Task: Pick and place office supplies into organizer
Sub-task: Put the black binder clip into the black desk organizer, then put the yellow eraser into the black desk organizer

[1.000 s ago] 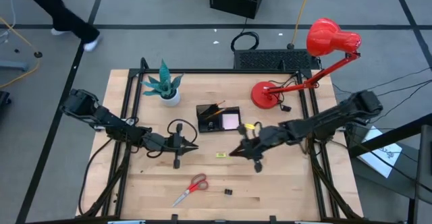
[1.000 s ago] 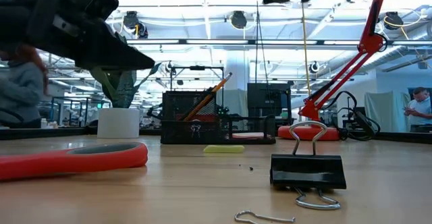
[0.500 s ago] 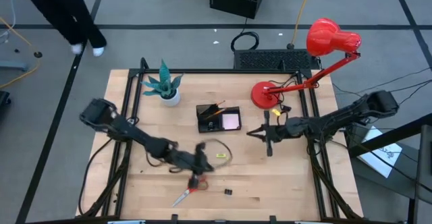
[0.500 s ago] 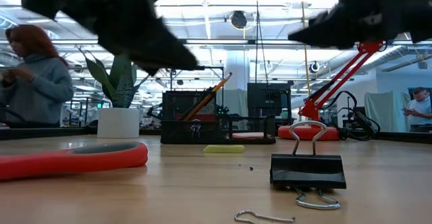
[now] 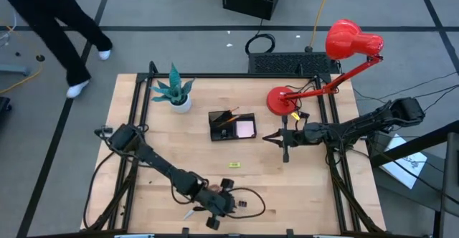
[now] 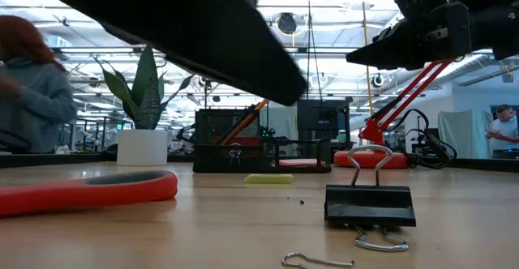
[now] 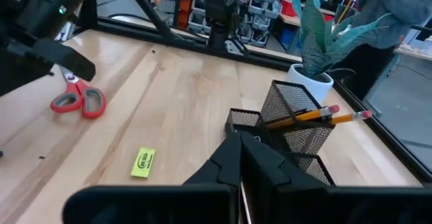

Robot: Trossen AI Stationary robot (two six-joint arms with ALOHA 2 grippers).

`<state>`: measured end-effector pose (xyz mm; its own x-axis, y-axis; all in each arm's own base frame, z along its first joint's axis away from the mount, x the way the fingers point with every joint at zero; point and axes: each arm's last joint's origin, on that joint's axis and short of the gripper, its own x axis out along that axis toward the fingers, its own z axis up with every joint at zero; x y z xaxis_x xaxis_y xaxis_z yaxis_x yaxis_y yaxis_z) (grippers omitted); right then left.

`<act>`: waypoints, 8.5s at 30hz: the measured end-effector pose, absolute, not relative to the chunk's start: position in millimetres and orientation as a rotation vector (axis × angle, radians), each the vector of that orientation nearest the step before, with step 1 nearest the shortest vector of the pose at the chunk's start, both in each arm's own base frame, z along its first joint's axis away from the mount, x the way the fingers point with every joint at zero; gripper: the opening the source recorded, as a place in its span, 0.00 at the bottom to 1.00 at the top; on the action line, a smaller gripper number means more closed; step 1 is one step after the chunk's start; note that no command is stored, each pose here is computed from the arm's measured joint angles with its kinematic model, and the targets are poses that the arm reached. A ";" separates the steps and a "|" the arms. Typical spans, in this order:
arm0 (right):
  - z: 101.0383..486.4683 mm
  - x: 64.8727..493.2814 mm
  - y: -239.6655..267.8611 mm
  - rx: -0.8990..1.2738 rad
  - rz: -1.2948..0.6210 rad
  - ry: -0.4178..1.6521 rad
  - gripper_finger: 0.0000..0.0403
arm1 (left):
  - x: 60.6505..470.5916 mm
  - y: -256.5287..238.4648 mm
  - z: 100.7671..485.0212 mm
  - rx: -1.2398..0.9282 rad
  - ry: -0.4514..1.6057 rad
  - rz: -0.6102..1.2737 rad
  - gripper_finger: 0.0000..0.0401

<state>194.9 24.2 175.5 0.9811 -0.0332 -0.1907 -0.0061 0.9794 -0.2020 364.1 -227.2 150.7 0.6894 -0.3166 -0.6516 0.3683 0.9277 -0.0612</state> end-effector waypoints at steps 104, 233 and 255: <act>174.0 194.7 23.9 -0.203 -0.016 0.213 0.00 | 425.8 -171.0 115.1 -0.027 0.500 -0.492 0.52; 172.0 192.8 35.2 -0.132 0.098 0.227 0.00 | 264.2 -128.4 263.5 0.459 0.408 0.268 0.09; 141.0 274.4 93.8 -0.173 0.151 0.389 0.15 | 191.0 -113.6 146.3 0.150 0.136 0.380 0.01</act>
